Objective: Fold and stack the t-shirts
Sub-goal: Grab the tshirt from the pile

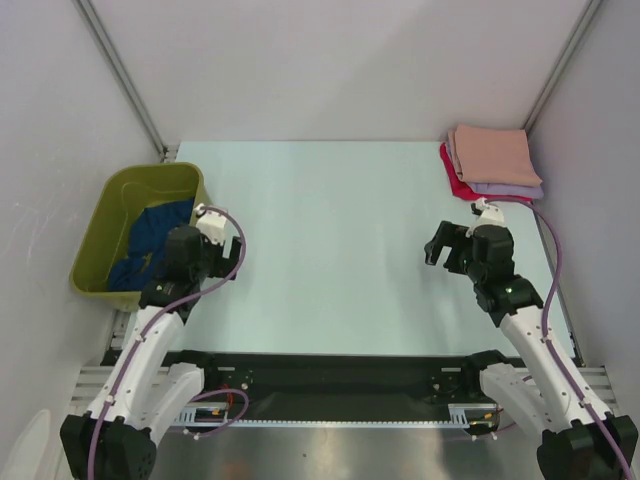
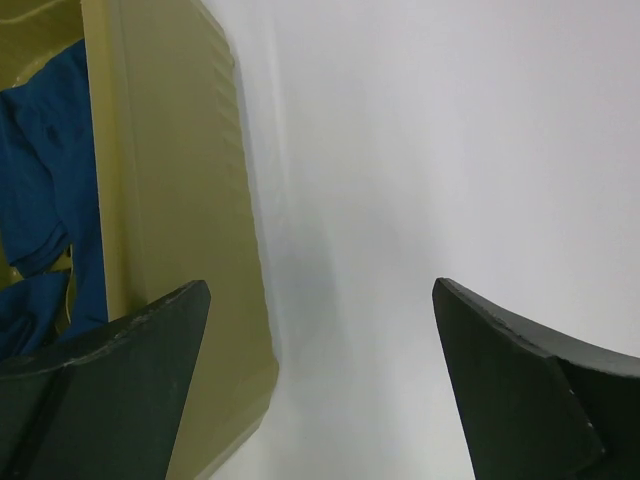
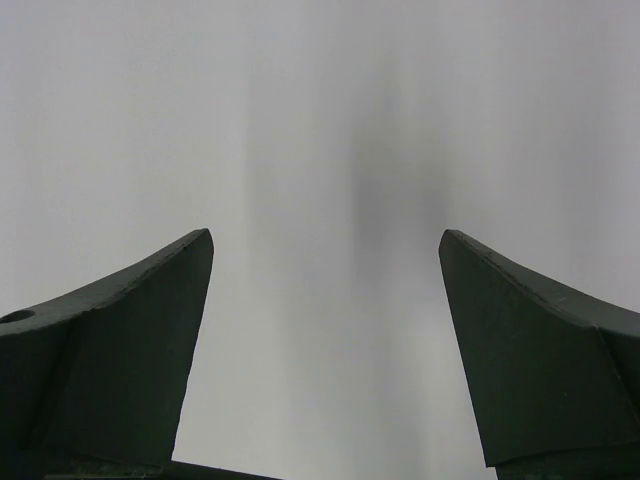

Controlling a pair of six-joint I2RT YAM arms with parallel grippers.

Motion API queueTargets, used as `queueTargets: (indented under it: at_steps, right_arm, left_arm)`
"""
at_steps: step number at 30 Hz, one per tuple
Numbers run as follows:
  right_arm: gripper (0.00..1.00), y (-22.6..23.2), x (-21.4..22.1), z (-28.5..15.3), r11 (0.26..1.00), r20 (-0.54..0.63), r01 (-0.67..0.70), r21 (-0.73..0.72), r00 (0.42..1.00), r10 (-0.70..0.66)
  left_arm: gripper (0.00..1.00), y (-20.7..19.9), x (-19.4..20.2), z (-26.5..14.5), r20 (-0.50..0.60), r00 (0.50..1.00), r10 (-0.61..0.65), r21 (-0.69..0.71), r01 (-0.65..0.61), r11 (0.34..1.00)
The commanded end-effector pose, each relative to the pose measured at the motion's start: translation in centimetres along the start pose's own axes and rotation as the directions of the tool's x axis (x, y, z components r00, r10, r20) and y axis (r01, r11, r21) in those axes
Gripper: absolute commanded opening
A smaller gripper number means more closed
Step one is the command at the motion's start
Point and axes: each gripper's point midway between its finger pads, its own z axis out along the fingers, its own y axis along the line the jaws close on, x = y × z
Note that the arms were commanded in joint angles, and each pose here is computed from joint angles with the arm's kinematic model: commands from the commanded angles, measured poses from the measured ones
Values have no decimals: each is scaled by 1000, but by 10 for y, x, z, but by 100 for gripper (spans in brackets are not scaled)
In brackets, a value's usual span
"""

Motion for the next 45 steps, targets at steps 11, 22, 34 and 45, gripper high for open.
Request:
queueTargets:
  at_steps: [11, 22, 34, 45]
  right_arm:
    - [100, 21, -41, 12, 998, 55, 39, -48, 998, -36]
    - [100, 26, -50, 32, 995, 30, 86, -42, 996, -84]
    - [100, 39, -68, 41, 993, 13, 117, -30, 993, -117]
    - [100, 39, -76, 37, 991, 29, 137, -14, 990, -136]
  left_arm:
    - [100, 118, -130, -16, -178, 970, 165, -195, -199, 960]
    - [87, 197, -4, 78, -517, 851, -93, -175, 0, 984]
    - [76, 164, 70, 159, -636, 765, -105, -7, 131, 991]
    - [0, 178, -13, 120, -401, 910, -106, -66, 87, 994]
